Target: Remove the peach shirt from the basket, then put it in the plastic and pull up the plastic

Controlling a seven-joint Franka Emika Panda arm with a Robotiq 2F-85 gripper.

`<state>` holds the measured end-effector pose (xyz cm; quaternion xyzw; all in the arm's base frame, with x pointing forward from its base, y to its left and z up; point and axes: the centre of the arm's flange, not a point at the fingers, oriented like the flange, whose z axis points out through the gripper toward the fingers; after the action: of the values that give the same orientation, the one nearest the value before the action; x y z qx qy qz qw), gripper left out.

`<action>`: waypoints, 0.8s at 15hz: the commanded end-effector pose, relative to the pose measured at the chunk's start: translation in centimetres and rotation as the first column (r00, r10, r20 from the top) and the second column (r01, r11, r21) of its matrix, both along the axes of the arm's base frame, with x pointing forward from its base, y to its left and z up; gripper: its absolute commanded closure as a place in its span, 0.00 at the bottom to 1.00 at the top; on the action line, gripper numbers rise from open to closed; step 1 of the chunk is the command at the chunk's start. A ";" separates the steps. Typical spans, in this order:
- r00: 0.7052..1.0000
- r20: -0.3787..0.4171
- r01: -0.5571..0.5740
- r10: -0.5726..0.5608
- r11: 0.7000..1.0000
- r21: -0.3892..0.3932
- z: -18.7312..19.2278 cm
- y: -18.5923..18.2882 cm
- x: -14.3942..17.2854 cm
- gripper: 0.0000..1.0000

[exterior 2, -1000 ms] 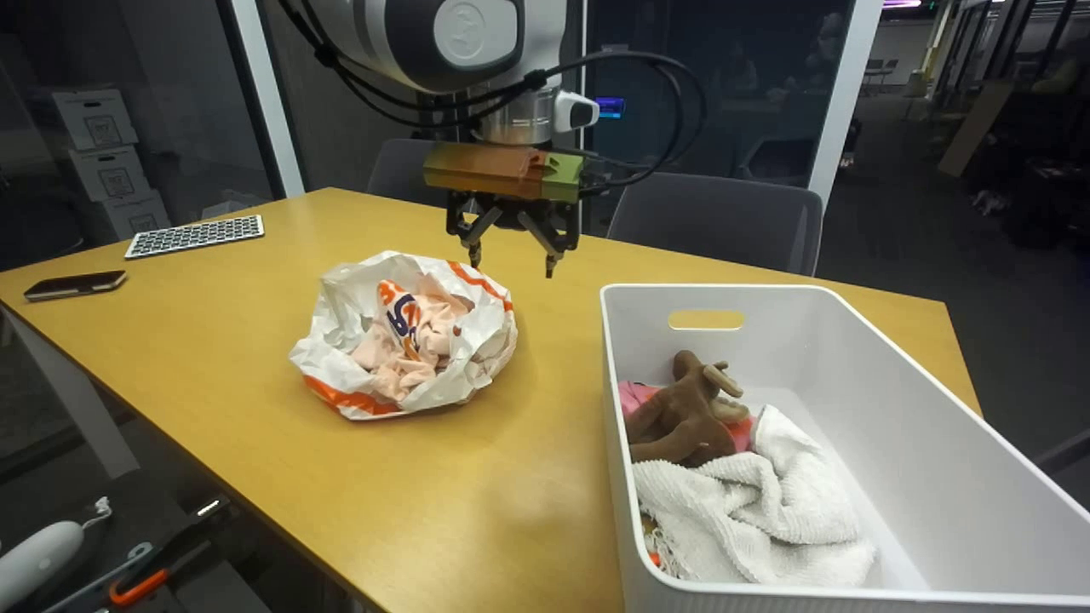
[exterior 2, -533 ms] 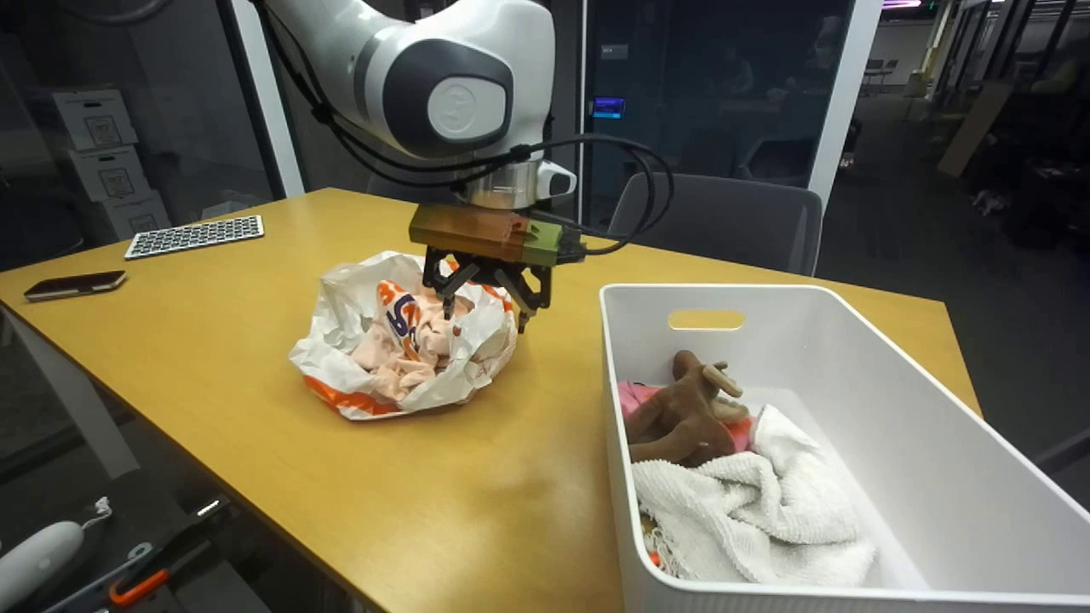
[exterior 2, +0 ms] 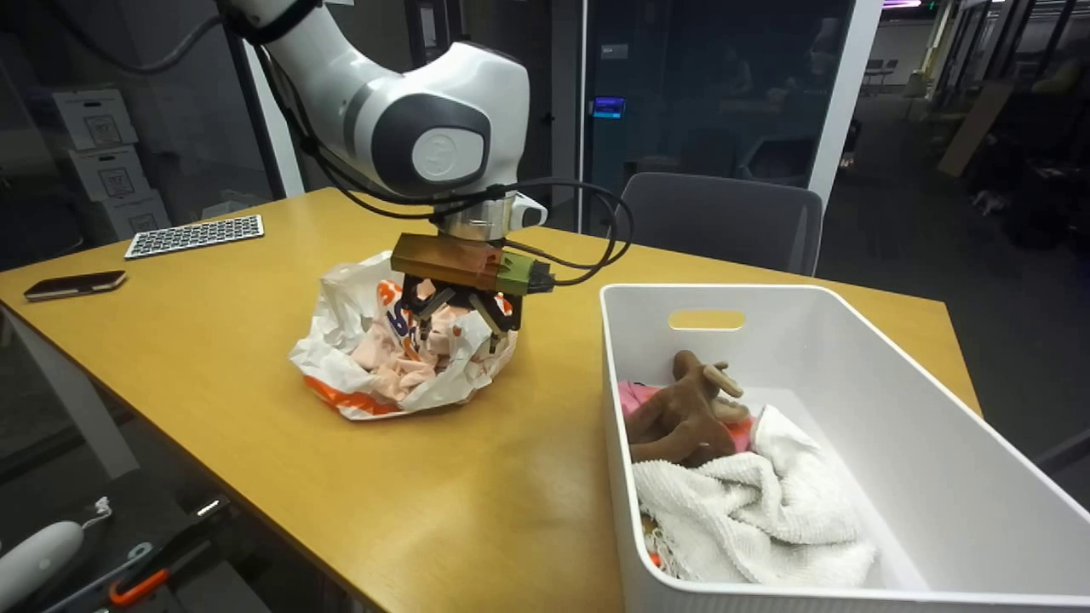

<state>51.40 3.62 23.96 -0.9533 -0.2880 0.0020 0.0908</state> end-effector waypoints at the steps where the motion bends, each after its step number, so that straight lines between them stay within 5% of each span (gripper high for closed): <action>1: 0.997 0.068 -0.034 0.032 0.999 0.025 -0.6 0.5 0.2 0.32; 9: 0.992 0.120 -0.044 0.039 0.998 0.039 -0.4 0.4 0.4 1.00; 12: 0.992 0.124 -0.030 0.025 0.999 0.040 -0.4 0.0 0.5 1.00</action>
<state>52.10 4.07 23.48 -0.9463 -0.3072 -0.0451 0.0897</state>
